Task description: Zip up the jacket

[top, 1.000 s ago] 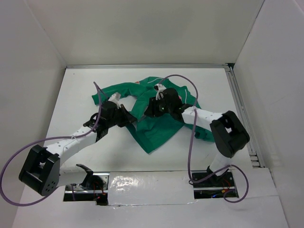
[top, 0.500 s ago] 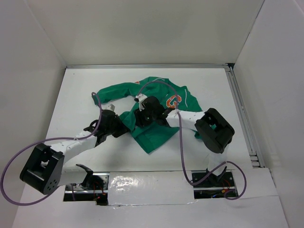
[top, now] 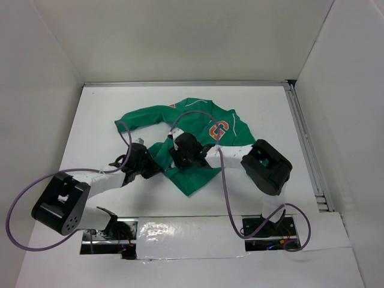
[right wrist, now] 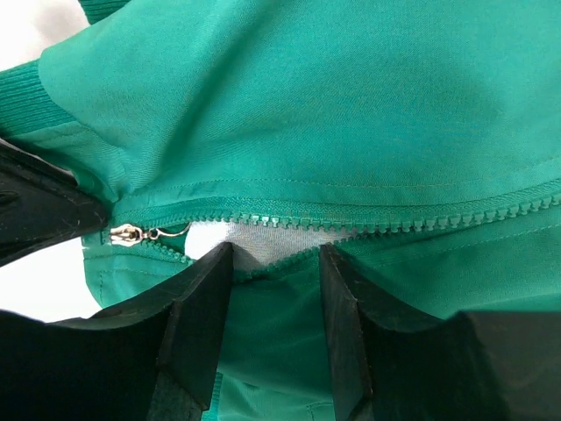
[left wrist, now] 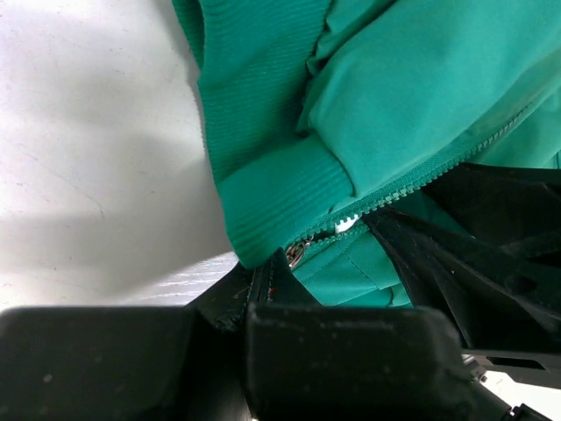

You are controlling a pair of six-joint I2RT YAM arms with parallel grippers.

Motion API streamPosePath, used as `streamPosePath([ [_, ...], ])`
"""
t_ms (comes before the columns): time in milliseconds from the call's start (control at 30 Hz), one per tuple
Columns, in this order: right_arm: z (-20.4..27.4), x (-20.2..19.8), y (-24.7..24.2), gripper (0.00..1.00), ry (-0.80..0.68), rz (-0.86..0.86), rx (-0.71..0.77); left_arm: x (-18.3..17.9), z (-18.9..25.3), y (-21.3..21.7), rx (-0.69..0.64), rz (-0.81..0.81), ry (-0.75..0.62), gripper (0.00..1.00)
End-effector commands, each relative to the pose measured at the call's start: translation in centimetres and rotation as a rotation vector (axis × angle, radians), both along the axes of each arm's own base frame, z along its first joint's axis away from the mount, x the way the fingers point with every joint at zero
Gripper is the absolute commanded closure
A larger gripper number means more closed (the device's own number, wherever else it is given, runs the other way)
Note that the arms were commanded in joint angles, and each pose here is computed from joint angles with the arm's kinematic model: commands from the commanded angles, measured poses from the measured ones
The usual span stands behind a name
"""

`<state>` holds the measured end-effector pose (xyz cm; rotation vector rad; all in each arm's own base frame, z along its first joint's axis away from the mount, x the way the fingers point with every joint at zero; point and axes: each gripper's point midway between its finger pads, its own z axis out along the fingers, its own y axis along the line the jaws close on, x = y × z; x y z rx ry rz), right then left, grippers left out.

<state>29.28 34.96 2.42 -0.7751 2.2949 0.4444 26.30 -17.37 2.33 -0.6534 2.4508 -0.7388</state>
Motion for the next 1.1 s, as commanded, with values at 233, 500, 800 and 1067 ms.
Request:
streamPosePath([
  [233,-1.2,-0.4,-0.7,0.49,0.039,-0.053,-0.046,-0.6,1.1,-1.2,-0.074,-0.057,0.041,0.62],
  [500,-0.8,-0.7,-0.5,0.50,0.073,-0.067,0.012,-2.1,1.4,-2.1,-0.169,-0.104,0.021,0.51],
  [800,-0.2,-0.9,-0.5,0.51,0.086,-0.065,0.054,-1.0,0.8,-3.0,-0.192,-0.142,-0.012,0.64],
  [1067,-0.1,-0.7,-0.9,0.51,0.085,-0.083,0.054,0.7,1.7,-3.2,-0.157,-0.158,-0.063,1.00],
])
